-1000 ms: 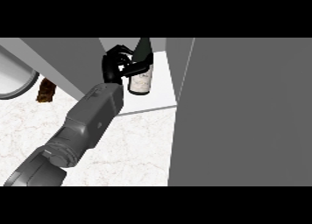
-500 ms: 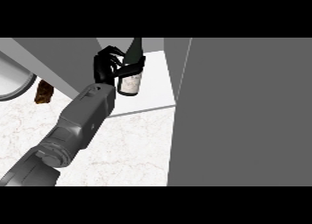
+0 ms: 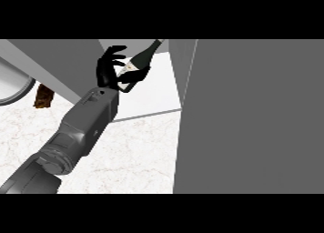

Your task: Pick up the wine, place it into the cabinet and close the cabinet

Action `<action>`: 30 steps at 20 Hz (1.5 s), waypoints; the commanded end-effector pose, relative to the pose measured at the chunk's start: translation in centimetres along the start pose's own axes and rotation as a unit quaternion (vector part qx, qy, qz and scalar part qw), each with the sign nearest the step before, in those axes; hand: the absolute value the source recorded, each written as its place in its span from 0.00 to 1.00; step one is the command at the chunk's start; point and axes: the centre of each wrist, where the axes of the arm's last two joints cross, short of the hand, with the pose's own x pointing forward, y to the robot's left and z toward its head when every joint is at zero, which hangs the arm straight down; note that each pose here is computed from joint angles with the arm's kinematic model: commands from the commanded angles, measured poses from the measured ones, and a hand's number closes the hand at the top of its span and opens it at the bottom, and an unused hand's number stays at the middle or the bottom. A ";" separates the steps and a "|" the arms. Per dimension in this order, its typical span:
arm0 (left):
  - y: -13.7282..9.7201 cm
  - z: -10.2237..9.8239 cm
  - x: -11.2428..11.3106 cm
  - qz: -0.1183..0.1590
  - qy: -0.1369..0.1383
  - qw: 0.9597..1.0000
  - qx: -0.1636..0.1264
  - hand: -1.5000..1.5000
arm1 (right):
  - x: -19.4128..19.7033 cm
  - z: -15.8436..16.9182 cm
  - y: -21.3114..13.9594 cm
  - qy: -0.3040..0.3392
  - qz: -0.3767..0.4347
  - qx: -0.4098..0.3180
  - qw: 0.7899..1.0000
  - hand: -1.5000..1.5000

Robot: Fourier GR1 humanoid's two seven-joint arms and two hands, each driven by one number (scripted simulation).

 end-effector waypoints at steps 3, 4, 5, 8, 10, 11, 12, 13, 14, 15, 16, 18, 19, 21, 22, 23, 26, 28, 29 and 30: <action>2.4 -1.0 -1.7 -0.014 0.022 1.000 0.006 0.00 | 0.1 0.5 0.2 -0.008 -0.007 0.002 1.000 0.00; 3.3 -1.0 -2.7 -0.012 0.022 1.000 0.001 0.00 | 0.5 0.3 0.0 -0.005 -0.002 -0.001 1.000 0.00; 2.6 -1.2 -1.6 -0.015 0.022 1.000 0.003 0.00 | 0.3 0.4 0.2 -0.005 -0.009 0.007 1.000 0.00; 3.1 -1.2 -2.2 -0.006 0.017 1.000 -0.004 0.00 | 0.1 0.3 -0.1 0.006 -0.004 0.004 1.000 0.00; 2.9 -1.5 -1.5 -0.008 0.007 1.000 0.000 0.00 | 0.4 0.6 0.3 -0.009 -0.013 0.007 1.000 0.00; 3.3 -2.0 -1.0 -0.012 -0.002 1.000 0.004 0.00 | 0.0 0.0 0.2 -0.004 -0.003 0.010 1.000 0.00; 3.3 -1.9 -1.3 -0.017 -0.014 1.000 -0.003 0.00 | 0.4 0.2 0.2 -0.008 -0.003 0.007 1.000 0.00; 3.4 -2.3 -0.7 -0.011 -0.020 1.000 -0.014 0.00 | 0.5 0.4 0.2 -0.007 -0.004 0.009 1.000 0.00; 3.9 -2.4 -1.1 -0.014 -0.025 0.999 -0.025 0.00 | 0.3 0.0 0.1 -0.002 -0.003 0.009 1.000 0.00; 3.8 -2.6 -0.6 -0.016 -0.037 0.998 -0.038 0.00 | 0.3 0.4 0.2 -0.009 -0.004 0.009 1.000 0.00; 3.3 -2.0 -1.0 -0.010 -0.034 0.997 -0.062 0.00 | 0.3 0.4 0.3 -0.005 -0.002 0.011 1.000 0.00; 3.6 -2.4 -0.6 0.010 -0.050 0.994 -0.099 0.00 | 0.1 0.3 0.4 -0.001 -0.008 0.007 1.000 0.00; 3.5 -2.5 -0.2 0.031 -0.051 0.991 -0.120 0.00 | 0.4 0.5 0.3 -0.009 -0.005 0.007 1.000 0.00; 1.9 -1.9 1.1 0.102 -0.082 0.979 -0.153 0.00 | 0.1 0.1 0.4 0.002 -0.013 -0.007 1.000 0.00; 1.5 -1.8 1.4 0.117 -0.086 0.976 -0.162 0.00 | 0.7 0.7 0.4 -0.001 -0.005 -0.013 1.000 0.00; 1.4 -2.2 2.6 0.156 -0.104 0.966 -0.175 0.00 | 0.4 0.7 0.3 0.000 -0.007 -0.007 1.000 0.00; 0.3 -1.3 2.8 0.229 -0.122 0.945 -0.198 0.00 | 0.4 0.7 0.0 0.008 -0.004 -0.018 1.000 0.00; -0.3 -1.0 3.4 0.271 -0.131 0.930 -0.209 0.00 | 0.6 0.0 -0.1 0.010 -0.007 -0.026 1.000 0.00; 0.0 -1.5 4.0 0.294 -0.126 0.920 -0.227 0.00 | 0.8 0.1 -0.2 0.012 -0.004 -0.034 0.999 0.00; -0.8 -1.0 4.4 0.301 -0.132 0.915 -0.233 0.00 | 0.6 1.0 0.7 0.012 0.003 -0.027 1.000 0.00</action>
